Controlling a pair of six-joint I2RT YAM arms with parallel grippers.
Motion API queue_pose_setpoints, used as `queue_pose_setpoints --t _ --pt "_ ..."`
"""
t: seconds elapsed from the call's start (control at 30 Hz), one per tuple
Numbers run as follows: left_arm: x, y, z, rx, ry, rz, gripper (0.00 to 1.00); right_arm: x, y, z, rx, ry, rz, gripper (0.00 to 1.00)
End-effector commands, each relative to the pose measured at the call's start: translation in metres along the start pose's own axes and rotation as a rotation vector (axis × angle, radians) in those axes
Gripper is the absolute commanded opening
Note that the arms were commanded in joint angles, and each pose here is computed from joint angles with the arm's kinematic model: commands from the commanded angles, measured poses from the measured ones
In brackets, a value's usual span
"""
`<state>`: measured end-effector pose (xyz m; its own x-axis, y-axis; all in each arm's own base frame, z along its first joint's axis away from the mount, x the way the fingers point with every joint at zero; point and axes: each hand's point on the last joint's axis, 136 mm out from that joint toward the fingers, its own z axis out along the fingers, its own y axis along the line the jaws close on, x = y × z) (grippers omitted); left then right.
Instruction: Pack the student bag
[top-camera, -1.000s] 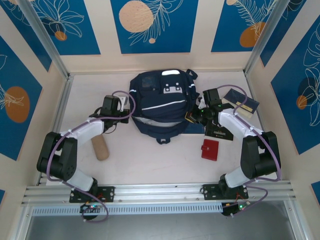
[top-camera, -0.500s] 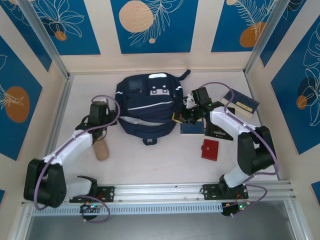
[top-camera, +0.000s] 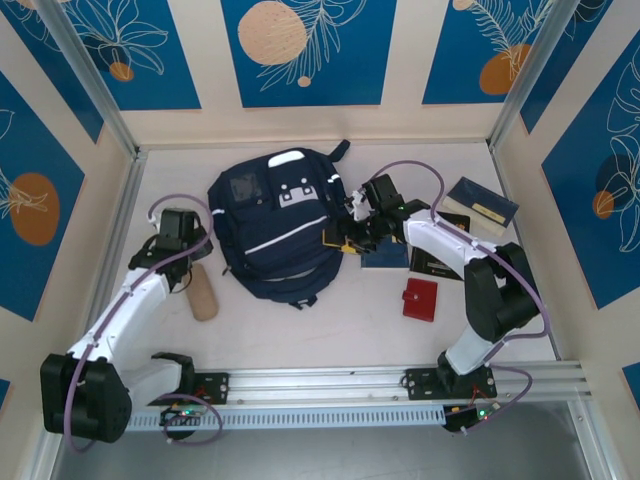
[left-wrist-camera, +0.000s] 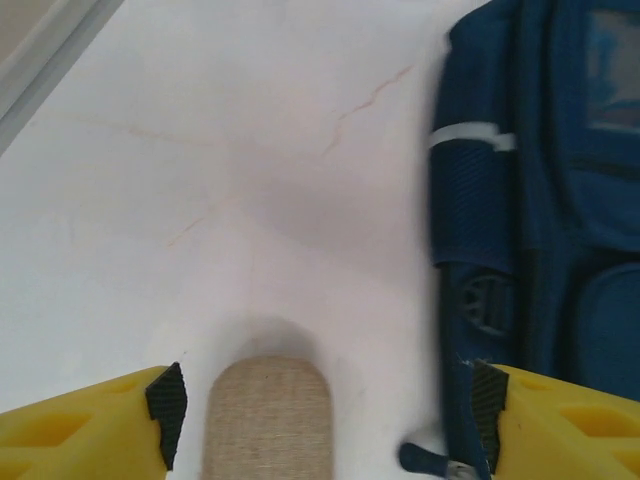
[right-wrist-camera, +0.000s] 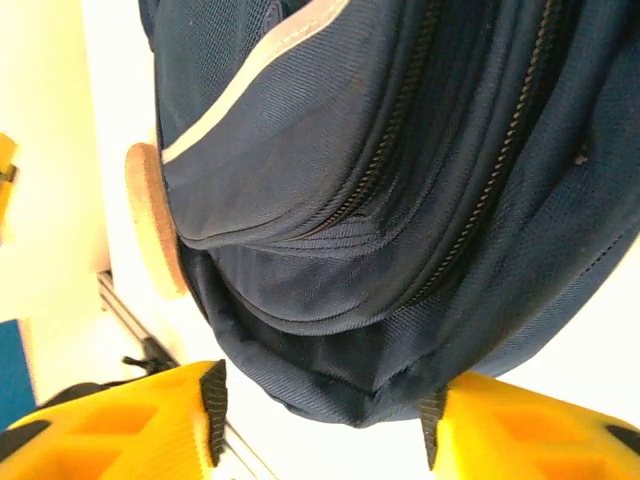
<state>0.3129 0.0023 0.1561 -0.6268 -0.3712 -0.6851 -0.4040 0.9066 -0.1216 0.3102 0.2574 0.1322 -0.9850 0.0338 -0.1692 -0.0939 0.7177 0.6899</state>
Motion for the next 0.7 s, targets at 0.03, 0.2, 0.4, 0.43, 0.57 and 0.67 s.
queue_pose_setpoints --t 0.03,0.2,0.4,0.43,0.57,0.67 --pt "-0.012 -0.048 -0.016 0.231 0.068 0.068 0.77 -0.026 -0.017 -0.034 0.124 -0.142 0.01 0.62" --pt "-0.004 -0.109 -0.022 0.467 0.164 0.117 0.74 -0.046 -0.049 -0.048 0.199 -0.22 0.114 0.64" --pt "0.027 -0.177 -0.003 0.545 0.29 0.201 0.68 -0.074 -0.077 -0.061 0.242 -0.305 0.197 0.67" --pt "0.033 -0.186 0.004 0.543 0.318 0.21 0.68 -0.078 -0.084 -0.062 0.253 -0.309 0.216 0.67" --pt "0.048 -0.208 0.033 0.521 0.395 0.207 0.64 -0.096 -0.108 -0.064 0.297 -0.327 0.263 0.68" --pt "0.061 -0.202 0.061 0.427 0.446 0.214 0.62 -0.106 -0.122 -0.065 0.326 -0.329 0.294 0.68"
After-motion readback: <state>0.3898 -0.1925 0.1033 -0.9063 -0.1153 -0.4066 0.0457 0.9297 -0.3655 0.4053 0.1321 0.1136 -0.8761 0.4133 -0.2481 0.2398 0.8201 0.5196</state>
